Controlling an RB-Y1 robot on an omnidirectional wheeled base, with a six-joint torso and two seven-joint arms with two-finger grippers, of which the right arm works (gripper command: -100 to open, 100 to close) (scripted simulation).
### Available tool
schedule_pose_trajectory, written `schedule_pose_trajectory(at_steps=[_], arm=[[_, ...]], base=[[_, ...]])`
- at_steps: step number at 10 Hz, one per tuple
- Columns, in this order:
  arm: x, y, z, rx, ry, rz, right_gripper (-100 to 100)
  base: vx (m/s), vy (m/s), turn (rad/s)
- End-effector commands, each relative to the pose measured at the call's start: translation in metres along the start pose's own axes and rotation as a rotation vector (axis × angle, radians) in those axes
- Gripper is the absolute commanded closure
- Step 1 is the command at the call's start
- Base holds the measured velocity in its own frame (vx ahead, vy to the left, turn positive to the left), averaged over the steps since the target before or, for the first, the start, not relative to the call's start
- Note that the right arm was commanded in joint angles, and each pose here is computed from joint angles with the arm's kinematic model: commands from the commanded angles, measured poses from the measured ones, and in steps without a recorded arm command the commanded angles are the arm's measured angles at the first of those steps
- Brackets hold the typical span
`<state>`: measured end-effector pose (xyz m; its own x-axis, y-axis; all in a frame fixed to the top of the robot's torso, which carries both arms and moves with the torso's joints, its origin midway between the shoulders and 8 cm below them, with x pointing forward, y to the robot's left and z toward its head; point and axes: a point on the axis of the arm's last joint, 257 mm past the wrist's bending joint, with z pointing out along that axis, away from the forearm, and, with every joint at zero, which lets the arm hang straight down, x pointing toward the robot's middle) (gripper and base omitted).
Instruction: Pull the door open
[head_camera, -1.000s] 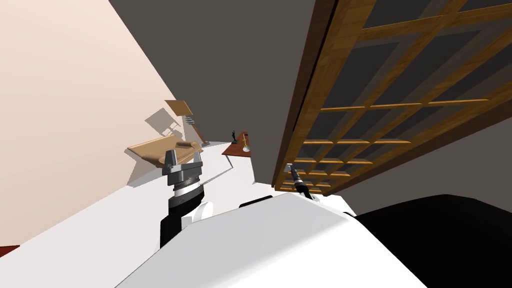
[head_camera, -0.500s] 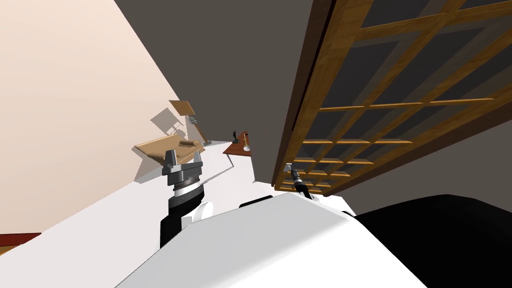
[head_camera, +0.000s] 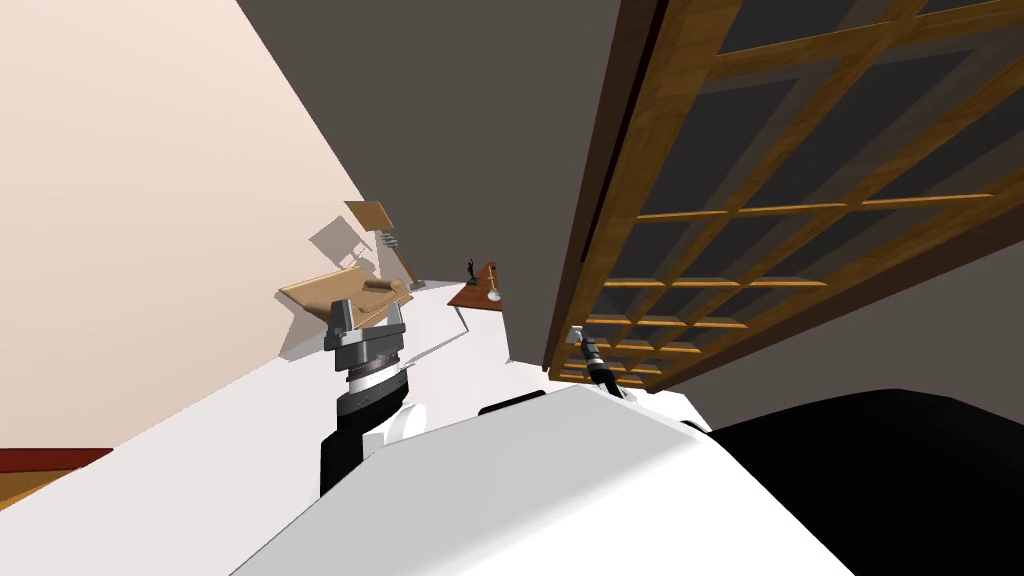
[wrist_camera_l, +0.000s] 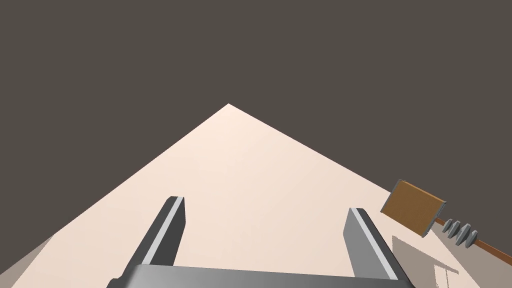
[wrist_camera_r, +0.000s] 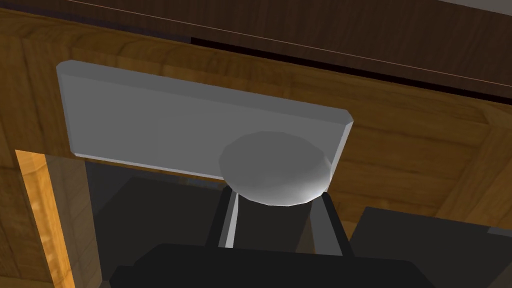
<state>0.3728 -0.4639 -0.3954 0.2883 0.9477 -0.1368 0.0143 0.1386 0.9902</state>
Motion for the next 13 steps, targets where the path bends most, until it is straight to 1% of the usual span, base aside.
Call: schedule_pose_trajectory(at_steps=[1,2,4,5,6,8,11,12,13], arm=[[0.003,0.001,0.0014,-0.003,0.003,0.033,100],[0.004,0.001,0.0025,-0.003,0.000,0.082,100],[0.004,0.001,0.0037,-0.003,-0.003,0.133,100],[0.005,0.001,0.0048,-0.003,-0.006,0.175,100],[0.002,-0.001,0.0041,0.003,-0.016,0.190,-100],[0.005,0.000,0.0055,0.001,-0.023,0.249,-100],[0.010,0.001,0.0086,-0.004,-0.036,0.369,-100],[0.010,0.001,0.0086,-0.005,-0.036,0.380,-100],[0.013,0.001,0.0097,-0.007,-0.040,0.430,-100]], base=[[-0.037,-0.018,0.034],[-0.045,-0.016,0.041],[-0.057,-0.022,0.047],[-0.055,-0.014,0.050],[-0.051,-0.016,0.030],[-0.045,-0.009,0.018],[-0.063,-0.009,0.036],[-0.045,-0.008,0.009],[-0.047,-0.009,0.026]])
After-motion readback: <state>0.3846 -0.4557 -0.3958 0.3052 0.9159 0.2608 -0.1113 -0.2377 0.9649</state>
